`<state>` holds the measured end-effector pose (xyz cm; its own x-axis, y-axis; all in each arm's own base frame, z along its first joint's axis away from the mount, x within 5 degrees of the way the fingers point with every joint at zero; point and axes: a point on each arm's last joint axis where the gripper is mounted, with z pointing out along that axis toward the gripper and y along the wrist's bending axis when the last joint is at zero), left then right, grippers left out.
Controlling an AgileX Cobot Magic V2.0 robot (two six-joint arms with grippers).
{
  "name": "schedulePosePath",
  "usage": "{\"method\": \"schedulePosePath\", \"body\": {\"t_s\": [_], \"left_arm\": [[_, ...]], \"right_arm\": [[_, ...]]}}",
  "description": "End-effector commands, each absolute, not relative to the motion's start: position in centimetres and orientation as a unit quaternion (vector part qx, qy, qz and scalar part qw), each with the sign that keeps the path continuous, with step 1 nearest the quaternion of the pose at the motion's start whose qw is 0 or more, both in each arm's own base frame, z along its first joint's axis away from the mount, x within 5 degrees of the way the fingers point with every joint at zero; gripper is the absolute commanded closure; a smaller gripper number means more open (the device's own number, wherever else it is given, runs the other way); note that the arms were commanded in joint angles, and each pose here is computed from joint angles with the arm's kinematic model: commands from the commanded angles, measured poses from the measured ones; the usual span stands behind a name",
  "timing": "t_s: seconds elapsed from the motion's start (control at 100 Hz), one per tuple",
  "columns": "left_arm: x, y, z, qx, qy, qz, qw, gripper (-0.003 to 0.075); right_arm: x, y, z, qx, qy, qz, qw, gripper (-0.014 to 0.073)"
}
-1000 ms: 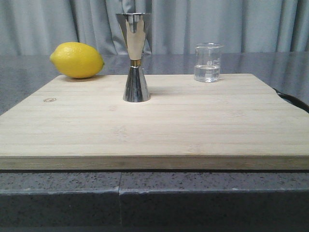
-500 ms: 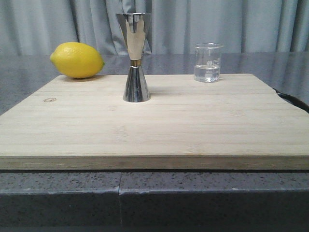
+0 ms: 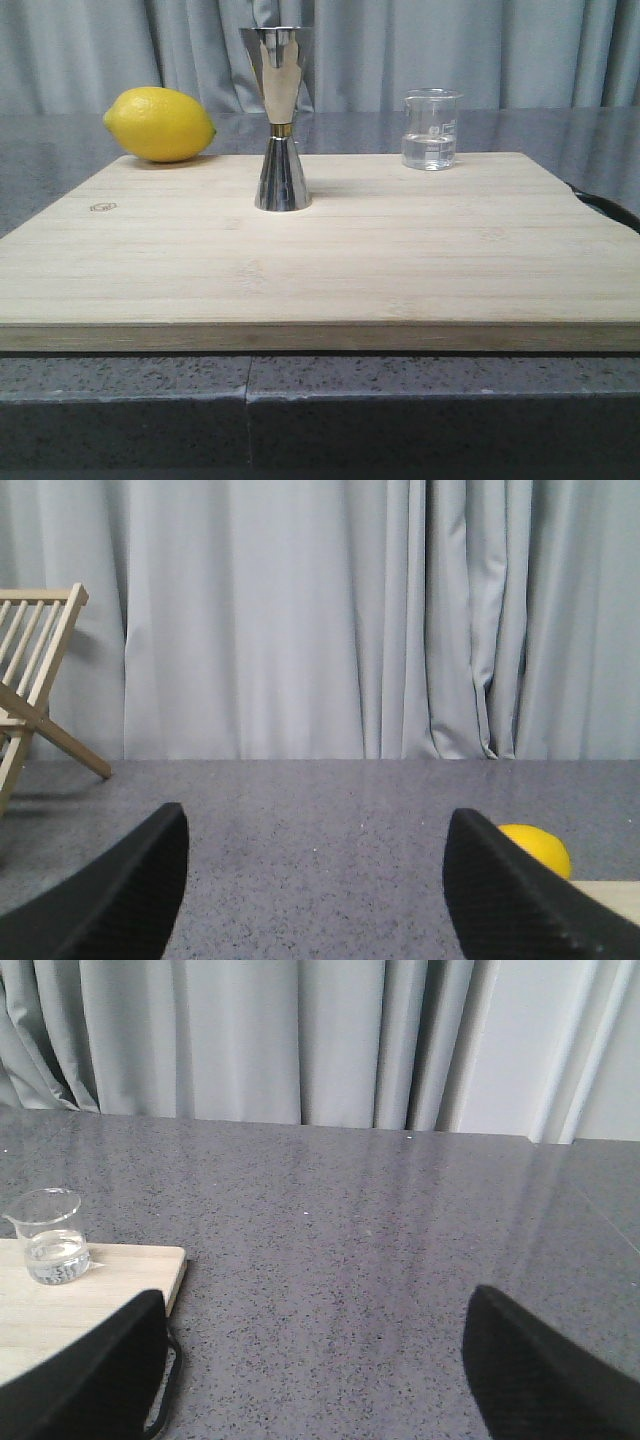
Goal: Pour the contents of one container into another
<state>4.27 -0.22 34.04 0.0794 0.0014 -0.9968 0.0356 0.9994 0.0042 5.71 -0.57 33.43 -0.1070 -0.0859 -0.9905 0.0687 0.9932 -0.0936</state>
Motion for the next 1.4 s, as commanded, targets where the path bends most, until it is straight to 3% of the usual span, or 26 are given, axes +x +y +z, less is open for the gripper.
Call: {"method": "schedulePosePath", "body": {"t_s": [0.0,0.26,0.45,0.8,1.16,1.39], "left_arm": [[4.6,-0.3,36.4,0.01,0.671,-0.017,0.741,0.0218],[8.6,-0.8,38.5,0.052,0.784,-0.016,0.619,0.0218],[12.4,-2.6,38.5,0.151,0.812,-0.064,0.56,0.0218],[18.5,-6.3,35.9,0.351,0.751,-0.193,0.525,0.0218],[23.2,-8.4,31.9,0.424,0.684,-0.339,0.487,0.0218],[25.4,-9.0,29.6,0.432,0.645,-0.396,0.49,0.0218]], "right_arm": [[5.9,-0.6,34.9,-0.01,0.716,-0.066,0.695,0.0044],[5.8,-0.6,34.6,-0.007,0.728,-0.061,0.683,0.0044],[5.8,-0.6,34.6,-0.007,0.728,-0.061,0.682,0.0044],[5.8,-0.6,34.6,-0.007,0.728,-0.061,0.682,0.0044],[5.8,-0.6,34.6,-0.007,0.728,-0.061,0.682,0.0044],[5.8,-0.6,34.6,-0.007,0.728,-0.061,0.682,0.0044]]}}
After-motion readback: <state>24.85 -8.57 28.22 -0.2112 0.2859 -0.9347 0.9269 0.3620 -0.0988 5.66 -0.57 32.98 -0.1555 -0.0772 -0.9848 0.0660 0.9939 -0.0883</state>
